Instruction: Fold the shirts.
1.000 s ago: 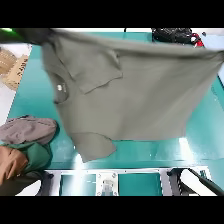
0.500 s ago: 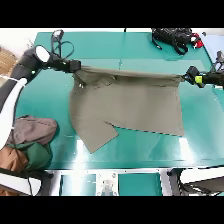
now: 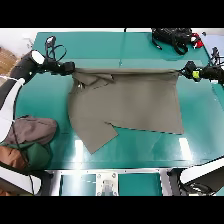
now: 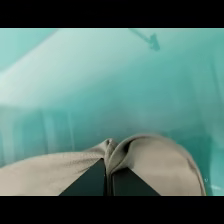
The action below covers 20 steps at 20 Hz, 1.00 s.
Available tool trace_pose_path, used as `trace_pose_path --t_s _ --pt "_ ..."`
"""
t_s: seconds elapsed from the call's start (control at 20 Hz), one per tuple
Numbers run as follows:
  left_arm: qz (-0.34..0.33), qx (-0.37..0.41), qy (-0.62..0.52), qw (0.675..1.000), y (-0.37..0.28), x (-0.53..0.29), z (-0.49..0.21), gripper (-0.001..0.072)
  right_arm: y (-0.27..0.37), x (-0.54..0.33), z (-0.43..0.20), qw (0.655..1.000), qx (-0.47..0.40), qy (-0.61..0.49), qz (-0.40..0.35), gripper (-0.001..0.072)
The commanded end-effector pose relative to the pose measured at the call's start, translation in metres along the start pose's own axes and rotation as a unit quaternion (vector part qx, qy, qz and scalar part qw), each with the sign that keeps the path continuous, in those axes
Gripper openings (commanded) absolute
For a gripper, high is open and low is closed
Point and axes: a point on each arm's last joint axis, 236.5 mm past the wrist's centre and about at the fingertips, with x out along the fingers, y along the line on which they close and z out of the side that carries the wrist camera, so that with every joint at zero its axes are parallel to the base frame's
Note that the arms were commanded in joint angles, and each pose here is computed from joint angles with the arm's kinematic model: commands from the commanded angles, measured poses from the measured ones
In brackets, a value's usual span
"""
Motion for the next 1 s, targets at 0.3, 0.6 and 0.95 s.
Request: trace_pose_path --t_s 0.3,0.6,0.95 --pt "-0.023 0.008 0.154 0.988 0.004 0.004 -0.089 0.0023 -0.043 -0.002 -0.108 0.979 -0.031 0.195 -0.05 0.0016" --pt "-0.049 -0.021 0.169 0.984 -0.006 0.009 -0.103 0.0023 -0.058 -0.005 -0.117 0.974 -0.041 0.211 -0.074 0.0016" --pt "-0.084 -0.042 0.218 0.971 -0.025 -0.003 -0.122 0.0514 -0.062 -0.025 -0.105 0.973 0.003 0.214 -0.093 0.0252"
